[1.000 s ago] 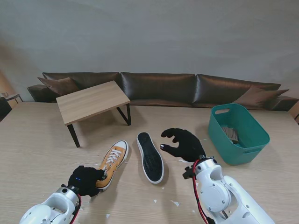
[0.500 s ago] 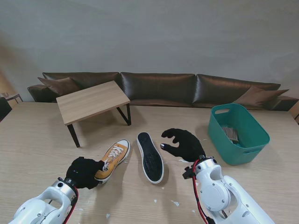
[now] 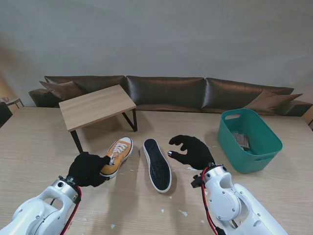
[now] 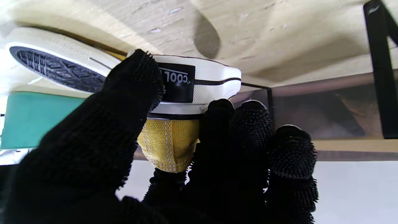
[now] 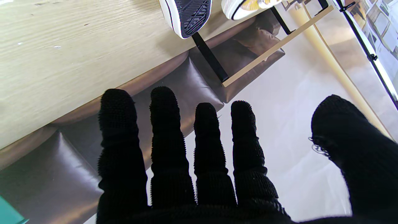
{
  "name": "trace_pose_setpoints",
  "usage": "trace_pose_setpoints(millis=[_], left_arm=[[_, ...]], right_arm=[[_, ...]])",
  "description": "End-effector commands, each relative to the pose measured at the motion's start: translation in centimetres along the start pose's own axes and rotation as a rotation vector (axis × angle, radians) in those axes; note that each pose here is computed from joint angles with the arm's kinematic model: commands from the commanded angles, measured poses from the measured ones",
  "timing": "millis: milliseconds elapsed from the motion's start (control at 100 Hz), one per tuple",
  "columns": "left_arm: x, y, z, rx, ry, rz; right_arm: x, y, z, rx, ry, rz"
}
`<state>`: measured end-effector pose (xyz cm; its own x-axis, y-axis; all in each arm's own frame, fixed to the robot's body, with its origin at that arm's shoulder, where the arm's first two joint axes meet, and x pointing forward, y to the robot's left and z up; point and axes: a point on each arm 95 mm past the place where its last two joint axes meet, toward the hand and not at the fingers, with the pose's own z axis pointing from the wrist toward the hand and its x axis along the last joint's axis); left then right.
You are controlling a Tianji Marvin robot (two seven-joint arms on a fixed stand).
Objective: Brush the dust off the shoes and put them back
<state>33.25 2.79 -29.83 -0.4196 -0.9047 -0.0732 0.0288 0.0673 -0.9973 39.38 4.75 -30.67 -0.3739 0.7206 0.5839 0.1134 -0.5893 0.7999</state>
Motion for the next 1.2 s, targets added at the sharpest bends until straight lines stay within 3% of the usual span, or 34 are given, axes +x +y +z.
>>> trace_pose_setpoints(millis=[0,380,640,1190], left_arm=[[0.1,-2.1,0.7,0.044,0.018,-0.002],[-0.3,-6.6,2.3,0.145,0.099,0.026],[-0.6,-9.3,3.9,0.239,0.111,0.037],[-3.3,-11.0,6.9,0.375,-0.061,0.084]], right_arm=[[0.1,-0.4,0.0,0.019,0.003,0.004],[0.1,-0.4,0.1,0.025,0.002,0.003],[0.0,-0.5,0.1,0.028,0.0,0.004],[-0.3,-0.6,0.2,0.035,-0.005,0.006]])
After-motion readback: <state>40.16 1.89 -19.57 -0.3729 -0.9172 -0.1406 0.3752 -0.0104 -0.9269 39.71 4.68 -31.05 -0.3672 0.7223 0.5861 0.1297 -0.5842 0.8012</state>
